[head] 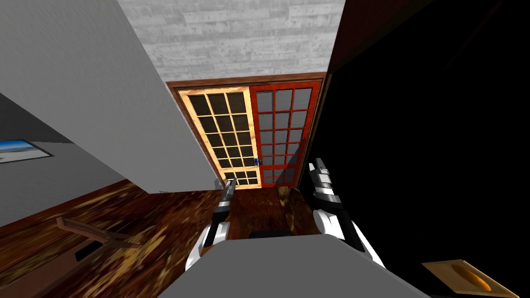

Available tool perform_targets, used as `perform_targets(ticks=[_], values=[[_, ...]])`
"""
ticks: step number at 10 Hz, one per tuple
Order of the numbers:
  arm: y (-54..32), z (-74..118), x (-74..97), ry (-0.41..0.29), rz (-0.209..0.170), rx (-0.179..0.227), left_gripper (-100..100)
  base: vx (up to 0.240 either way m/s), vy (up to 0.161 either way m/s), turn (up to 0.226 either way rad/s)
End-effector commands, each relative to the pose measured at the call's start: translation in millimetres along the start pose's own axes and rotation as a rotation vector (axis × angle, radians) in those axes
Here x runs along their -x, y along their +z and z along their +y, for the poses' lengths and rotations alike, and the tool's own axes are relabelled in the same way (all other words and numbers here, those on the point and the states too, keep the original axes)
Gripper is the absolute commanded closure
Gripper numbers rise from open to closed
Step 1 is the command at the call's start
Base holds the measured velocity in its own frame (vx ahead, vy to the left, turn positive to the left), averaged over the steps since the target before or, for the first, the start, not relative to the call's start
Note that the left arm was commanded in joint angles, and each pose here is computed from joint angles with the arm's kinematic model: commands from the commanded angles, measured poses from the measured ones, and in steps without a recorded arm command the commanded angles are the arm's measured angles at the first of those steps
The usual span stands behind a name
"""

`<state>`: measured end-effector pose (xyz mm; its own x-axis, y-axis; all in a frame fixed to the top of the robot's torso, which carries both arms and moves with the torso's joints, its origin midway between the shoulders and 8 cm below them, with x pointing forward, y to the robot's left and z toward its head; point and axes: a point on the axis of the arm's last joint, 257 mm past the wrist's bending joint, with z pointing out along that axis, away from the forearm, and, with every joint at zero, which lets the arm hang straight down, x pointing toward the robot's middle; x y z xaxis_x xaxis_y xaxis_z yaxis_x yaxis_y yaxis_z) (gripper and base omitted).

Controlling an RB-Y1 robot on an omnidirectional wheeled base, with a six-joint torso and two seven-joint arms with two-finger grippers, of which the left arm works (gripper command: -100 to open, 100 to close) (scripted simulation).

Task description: Pull the door open

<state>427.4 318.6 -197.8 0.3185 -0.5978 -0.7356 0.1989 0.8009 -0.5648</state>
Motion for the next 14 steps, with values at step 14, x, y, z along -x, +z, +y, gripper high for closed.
perform_targets(ticks=[14], values=[[-30.8, 60.7, -65.0, 0.283, 0.163, 0.053, -100, 0.098, -0.039, 0.015]])
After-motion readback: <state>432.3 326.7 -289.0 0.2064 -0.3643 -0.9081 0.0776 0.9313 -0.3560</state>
